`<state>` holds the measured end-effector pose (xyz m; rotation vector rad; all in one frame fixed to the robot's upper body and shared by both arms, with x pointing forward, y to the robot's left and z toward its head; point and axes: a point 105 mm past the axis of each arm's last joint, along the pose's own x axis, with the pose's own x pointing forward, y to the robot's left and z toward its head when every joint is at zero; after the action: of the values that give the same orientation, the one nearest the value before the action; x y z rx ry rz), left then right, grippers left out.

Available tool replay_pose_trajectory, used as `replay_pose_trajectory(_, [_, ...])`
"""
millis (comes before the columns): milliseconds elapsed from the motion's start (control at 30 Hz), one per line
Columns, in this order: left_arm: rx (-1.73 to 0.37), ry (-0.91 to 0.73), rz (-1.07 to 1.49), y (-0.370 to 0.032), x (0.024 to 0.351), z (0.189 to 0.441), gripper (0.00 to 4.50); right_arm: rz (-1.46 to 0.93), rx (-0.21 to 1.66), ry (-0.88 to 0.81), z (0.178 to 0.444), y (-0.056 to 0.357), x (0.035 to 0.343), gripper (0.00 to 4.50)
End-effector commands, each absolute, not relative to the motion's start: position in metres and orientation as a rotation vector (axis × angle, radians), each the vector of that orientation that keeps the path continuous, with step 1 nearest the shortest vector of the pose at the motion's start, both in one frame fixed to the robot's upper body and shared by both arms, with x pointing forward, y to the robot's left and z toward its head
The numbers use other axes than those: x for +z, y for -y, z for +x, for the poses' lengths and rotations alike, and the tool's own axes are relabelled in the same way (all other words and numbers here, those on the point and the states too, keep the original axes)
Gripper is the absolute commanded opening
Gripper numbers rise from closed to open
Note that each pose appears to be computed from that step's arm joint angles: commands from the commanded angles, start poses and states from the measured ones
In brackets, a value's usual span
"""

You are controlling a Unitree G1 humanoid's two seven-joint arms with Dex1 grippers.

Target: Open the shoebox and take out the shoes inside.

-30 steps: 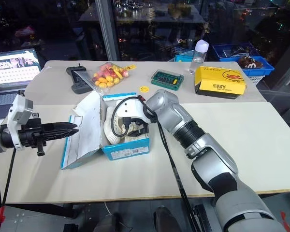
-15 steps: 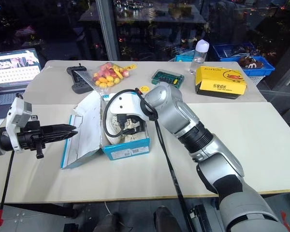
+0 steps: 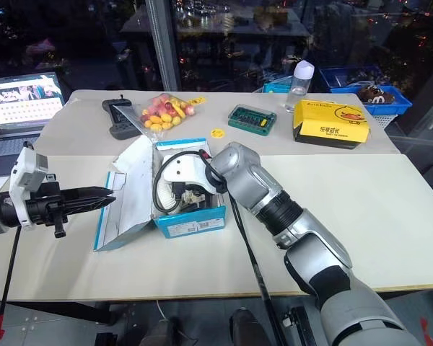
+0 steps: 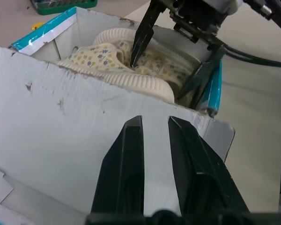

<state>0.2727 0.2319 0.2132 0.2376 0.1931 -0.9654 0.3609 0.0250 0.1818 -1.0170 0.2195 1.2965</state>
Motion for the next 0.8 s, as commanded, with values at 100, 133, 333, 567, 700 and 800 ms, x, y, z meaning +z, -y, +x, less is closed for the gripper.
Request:
replay_pose_trajectory(100, [-0.963, -0.151, 0.259, -0.229, 0.224, 0.269, 0.91, -1.070, 1.189, -0.250, 0.381, -0.010, 0.177, 4.47])
replay_pose_trajectory(133, [-0.962, -0.151, 0.259, -0.229, 0.224, 0.269, 0.91, -1.083, 1.182, -0.249, 0.382, -0.009, 0.179, 4.47])
replay_pose_trajectory(333, [-0.962, -0.145, 0.257, -0.228, 0.226, 0.271, 0.91, -1.126, 1.179, -0.271, 0.383, -0.003, 0.177, 3.16])
replay_pose_trajectory(567, [-0.965, -0.145, 0.255, -0.226, 0.226, 0.272, 0.91, -1.133, 1.201, -0.266, 0.378, -0.005, 0.177, 0.71])
replay_pose_trajectory(700, [-0.964, -0.143, 0.255, -0.225, 0.227, 0.273, 0.91, -1.138, 1.195, -0.243, 0.377, -0.006, 0.183, 0.01])
replay_pose_trajectory(800, [-0.965, -0.142, 0.257, -0.225, 0.227, 0.273, 0.91, -1.112, 1.204, -0.201, 0.373, -0.012, 0.197, 0.01])
